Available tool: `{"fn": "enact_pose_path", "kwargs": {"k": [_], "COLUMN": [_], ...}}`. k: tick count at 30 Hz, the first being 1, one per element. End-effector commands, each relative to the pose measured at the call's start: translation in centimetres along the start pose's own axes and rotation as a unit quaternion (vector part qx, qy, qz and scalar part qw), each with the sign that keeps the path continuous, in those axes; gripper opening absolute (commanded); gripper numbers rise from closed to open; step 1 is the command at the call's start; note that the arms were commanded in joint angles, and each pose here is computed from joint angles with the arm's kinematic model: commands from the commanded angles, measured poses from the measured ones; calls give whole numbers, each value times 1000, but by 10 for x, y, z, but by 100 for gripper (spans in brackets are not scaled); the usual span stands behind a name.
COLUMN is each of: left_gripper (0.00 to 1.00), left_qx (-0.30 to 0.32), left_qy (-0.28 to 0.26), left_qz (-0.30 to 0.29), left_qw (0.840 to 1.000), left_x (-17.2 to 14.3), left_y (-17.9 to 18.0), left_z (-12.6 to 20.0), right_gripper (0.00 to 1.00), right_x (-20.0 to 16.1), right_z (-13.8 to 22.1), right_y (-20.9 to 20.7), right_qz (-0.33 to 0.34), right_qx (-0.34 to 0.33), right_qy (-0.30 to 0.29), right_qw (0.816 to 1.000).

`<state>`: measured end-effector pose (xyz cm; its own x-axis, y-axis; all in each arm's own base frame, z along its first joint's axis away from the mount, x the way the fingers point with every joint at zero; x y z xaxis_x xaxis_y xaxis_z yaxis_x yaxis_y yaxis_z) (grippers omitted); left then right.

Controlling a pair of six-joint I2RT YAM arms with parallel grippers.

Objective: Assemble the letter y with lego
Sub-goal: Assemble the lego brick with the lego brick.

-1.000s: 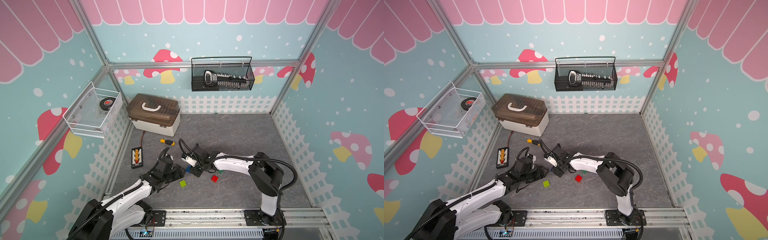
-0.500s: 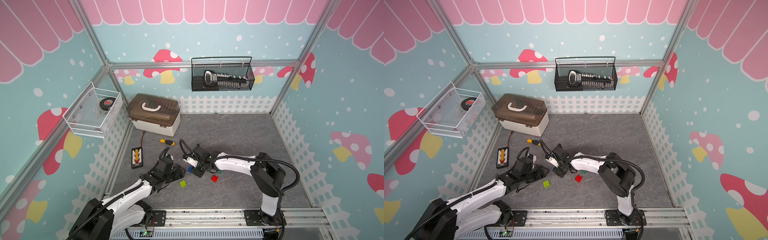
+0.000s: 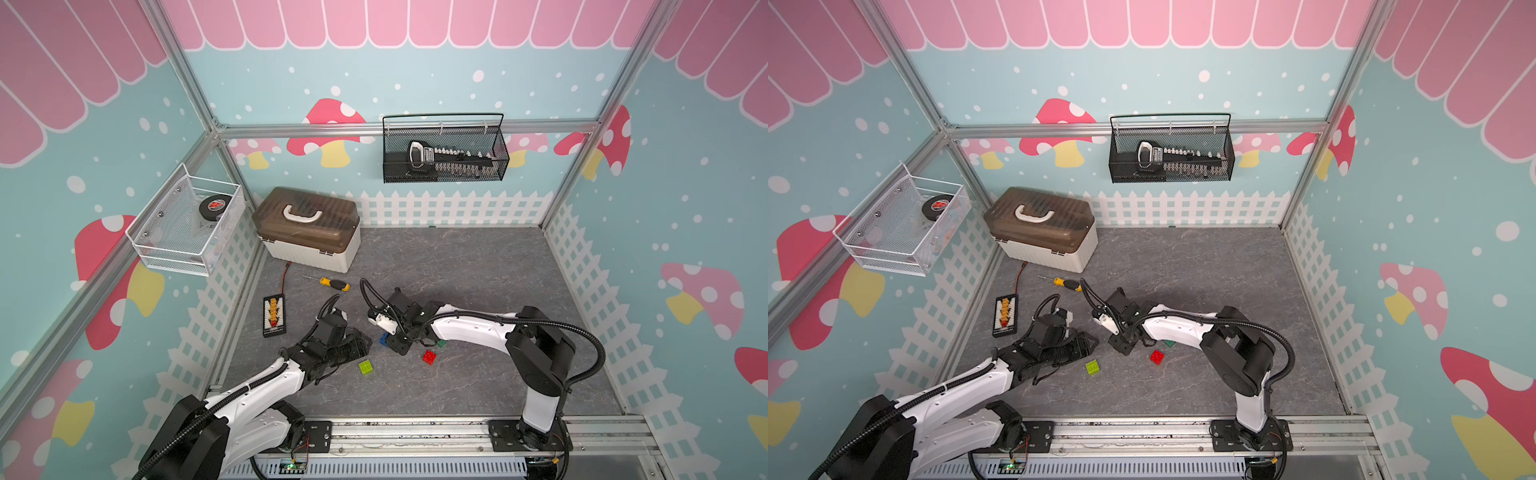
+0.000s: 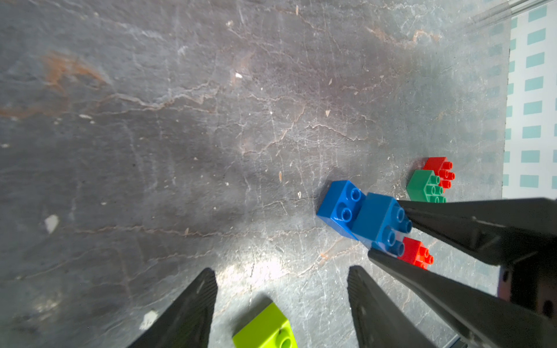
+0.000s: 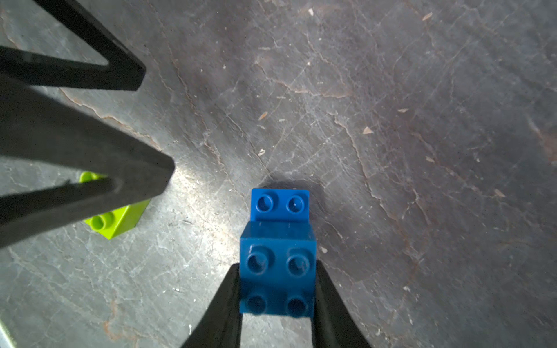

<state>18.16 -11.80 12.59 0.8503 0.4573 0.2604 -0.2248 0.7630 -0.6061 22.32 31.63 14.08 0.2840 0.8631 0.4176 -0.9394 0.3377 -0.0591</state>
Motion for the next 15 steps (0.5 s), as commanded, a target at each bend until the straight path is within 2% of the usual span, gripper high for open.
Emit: {"fn": "enact_pose_path", "kwargs": {"k": [1, 6, 15], "left_gripper": [70, 70, 70], "left_qx": [-7, -7, -12], "left_qy": [-1, 1, 3], "left_qz": [6, 7, 8], "left_qw": [1000, 1000, 1000], "left_x": [1, 0, 1], "left_y": [0, 1, 0], "left_z": [-2, -2, -3], "right_gripper": [25, 24, 24], "right_x": [2, -2, -14], "right_z": [10, 12, -5], "right_y": [0, 1, 1], "right_qz": [13, 7, 5], "right_qx": [-7, 0, 7], "right_qy": [2, -6, 43], "right_qw": [1000, 1000, 999]}}
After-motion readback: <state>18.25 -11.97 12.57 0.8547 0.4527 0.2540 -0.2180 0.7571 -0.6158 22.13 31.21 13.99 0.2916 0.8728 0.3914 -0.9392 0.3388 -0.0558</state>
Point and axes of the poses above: each gripper's point midway between its finger pads, its own z axis back along the fingers, its own y axis along the line the jaws close on, x = y × z, the point moved 10 cm from there along z, back along the fingers, and after that the axes turned 10 degrees about z, right-handed, at the moved point
